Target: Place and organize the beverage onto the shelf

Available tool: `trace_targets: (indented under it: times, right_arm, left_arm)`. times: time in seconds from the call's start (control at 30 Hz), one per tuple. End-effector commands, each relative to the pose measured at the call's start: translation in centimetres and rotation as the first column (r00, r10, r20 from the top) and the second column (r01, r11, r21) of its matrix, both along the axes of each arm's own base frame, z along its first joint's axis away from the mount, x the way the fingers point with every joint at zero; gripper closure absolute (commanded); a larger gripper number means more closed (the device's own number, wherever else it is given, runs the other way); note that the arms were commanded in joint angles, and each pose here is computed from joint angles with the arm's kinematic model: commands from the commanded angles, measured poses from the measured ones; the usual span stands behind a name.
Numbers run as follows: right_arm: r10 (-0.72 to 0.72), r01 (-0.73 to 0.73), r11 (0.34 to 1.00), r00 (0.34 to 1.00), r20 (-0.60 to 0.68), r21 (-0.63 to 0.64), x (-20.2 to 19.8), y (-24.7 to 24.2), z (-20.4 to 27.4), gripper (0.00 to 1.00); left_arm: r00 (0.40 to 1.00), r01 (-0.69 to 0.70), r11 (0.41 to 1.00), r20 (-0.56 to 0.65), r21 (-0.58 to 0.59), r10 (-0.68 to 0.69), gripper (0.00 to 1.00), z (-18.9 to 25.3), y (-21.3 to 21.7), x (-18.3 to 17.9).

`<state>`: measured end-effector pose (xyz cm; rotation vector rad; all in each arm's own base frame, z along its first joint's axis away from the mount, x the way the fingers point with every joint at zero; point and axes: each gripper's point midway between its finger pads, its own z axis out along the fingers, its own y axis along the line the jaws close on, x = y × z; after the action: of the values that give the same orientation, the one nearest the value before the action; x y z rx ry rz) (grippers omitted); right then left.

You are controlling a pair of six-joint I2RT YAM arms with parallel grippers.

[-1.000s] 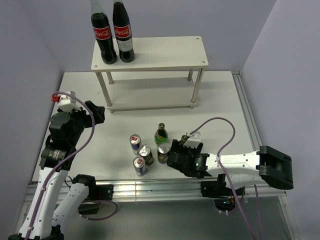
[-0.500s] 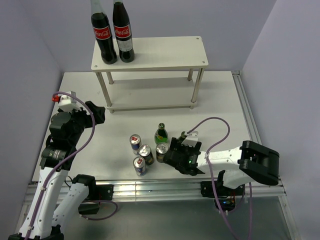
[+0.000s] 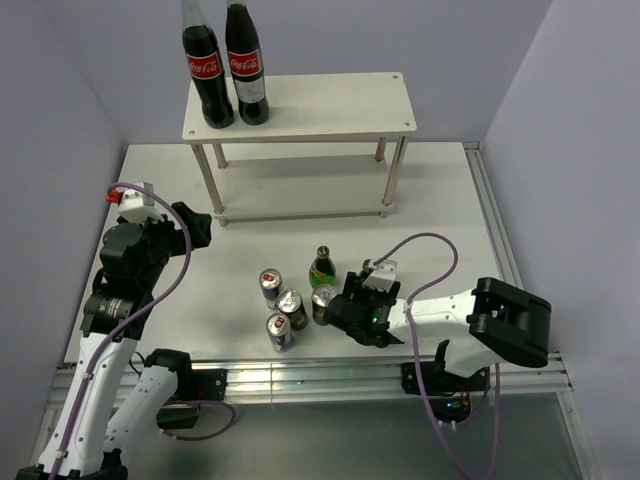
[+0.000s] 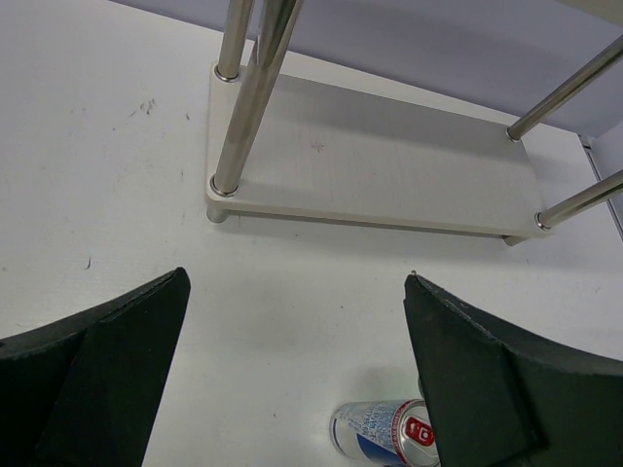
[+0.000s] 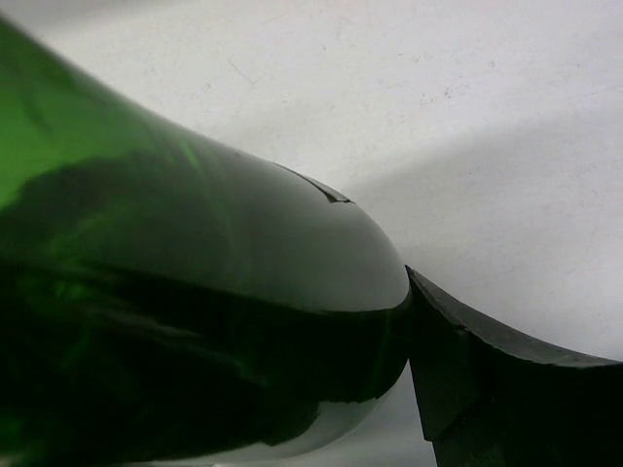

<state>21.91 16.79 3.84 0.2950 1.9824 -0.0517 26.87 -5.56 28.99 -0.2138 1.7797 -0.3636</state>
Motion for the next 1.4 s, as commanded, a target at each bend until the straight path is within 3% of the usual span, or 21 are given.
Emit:
trace_targets:
  times: [0.0,0.17,0.3,0.5,0.77,0.97,1.37]
  right_arm:
    - [-0.036,0.036,0.999,0.996,0.078,0.009,0.8,0.0,3.5,1.0]
    - [0.004,-0.01,0.999,0.99,0.139,0.041,0.8,0.0,10.3,1.0]
    - [0.049,-0.083,0.988,0.966,0.254,0.127,1.3,0.4,19.2,1.0]
    - [0.171,-0.204,0.978,0.908,0.383,0.048,3.9,0.7,30.7,1.0]
    - [0.175,-0.174,0.984,0.851,0.495,-0.047,10.2,0.7,42.9,1.0]
    - [0.12,-0.076,0.991,0.864,0.489,-0.108,15.8,-1.1,46.3,1.0]
    - [0.029,0.009,0.997,0.888,0.46,-0.08,23.8,-4.1,45.4,1.0]
  left_arm:
    - [0.998,0.023,1.0,0.056,0.011,-0.024,0.01,1.3,-0.3,0.0]
    - [0.998,0.028,0.999,0.062,0.014,-0.029,0.01,1.4,-0.3,-0.1]
    - [0.997,0.032,0.999,0.064,0.015,-0.032,0.01,1.5,-0.3,-0.2]
    - [0.996,0.03,0.999,0.078,0.016,-0.031,0.01,1.9,-0.3,-0.4]
    - [0.996,0.024,1.0,0.084,0.016,-0.025,0.01,2.0,-0.1,-0.6]
    - [0.996,0.029,0.999,0.089,0.017,-0.03,0.01,2.1,-0.2,-0.7]
    - [0.996,0.035,0.999,0.087,0.014,-0.036,0.01,2.1,-0.3,-0.7]
